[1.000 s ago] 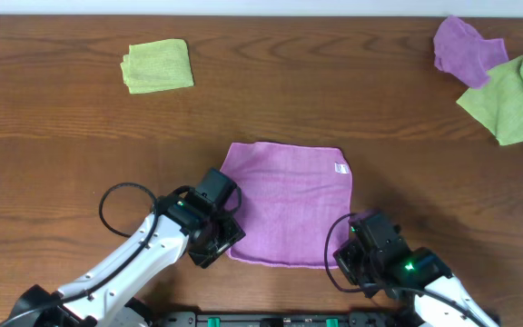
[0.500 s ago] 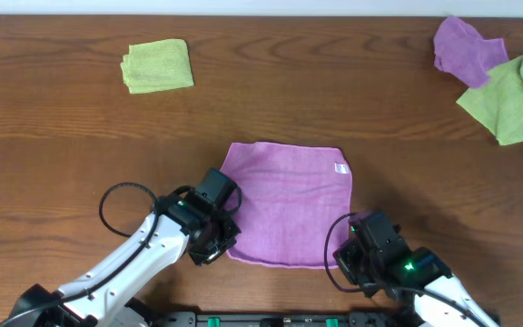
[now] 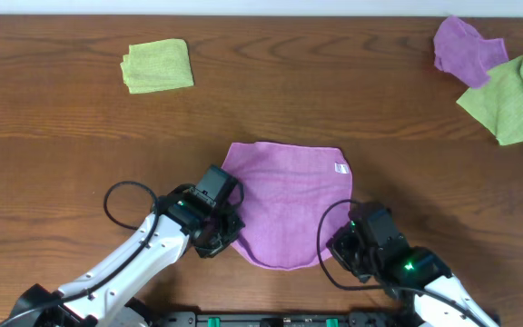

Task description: Fold the cloth

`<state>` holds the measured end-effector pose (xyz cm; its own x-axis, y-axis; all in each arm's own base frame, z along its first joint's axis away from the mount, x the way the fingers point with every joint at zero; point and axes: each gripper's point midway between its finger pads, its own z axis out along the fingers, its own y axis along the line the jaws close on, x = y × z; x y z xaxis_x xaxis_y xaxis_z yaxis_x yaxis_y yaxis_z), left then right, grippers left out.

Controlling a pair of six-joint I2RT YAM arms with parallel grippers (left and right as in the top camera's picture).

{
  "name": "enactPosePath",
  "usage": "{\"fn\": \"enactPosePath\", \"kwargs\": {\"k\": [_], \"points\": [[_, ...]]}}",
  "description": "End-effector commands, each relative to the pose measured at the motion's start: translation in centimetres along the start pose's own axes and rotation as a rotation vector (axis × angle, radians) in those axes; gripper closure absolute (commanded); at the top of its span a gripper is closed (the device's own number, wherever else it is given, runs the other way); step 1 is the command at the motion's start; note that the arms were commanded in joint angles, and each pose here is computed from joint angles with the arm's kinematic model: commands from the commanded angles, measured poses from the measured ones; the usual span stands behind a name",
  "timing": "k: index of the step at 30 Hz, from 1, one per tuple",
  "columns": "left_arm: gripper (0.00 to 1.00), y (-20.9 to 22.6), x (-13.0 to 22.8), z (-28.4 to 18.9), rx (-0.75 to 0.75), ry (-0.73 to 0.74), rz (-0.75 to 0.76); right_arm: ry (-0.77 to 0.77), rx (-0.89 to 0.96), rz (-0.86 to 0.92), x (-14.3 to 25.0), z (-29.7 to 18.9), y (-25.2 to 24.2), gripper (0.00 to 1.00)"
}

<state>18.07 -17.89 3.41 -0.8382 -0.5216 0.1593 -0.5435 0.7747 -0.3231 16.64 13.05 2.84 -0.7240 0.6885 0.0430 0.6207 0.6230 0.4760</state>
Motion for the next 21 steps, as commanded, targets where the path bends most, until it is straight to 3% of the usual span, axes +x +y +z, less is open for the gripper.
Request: {"fn": "enactPosePath", "kwargs": {"k": [1, 7, 21], "points": [[0.94, 0.0, 0.1, 0.2, -0.001, 0.009, 0.025, 0.0, -0.014, -0.139, 0.1, 0.0, 0.3, 0.99], [0.94, -0.7, -1.5, -0.2, 0.011, -0.07, 0.068, -0.072, -0.056, -0.271, -1.2, -0.1, 1.7, 0.98], [0.94, -2.3, -7.0, -3.5, 0.054, -0.222, 0.065, -0.242, -0.077, -0.306, -5.3, -2.2, 4.0, 0.98]]}}
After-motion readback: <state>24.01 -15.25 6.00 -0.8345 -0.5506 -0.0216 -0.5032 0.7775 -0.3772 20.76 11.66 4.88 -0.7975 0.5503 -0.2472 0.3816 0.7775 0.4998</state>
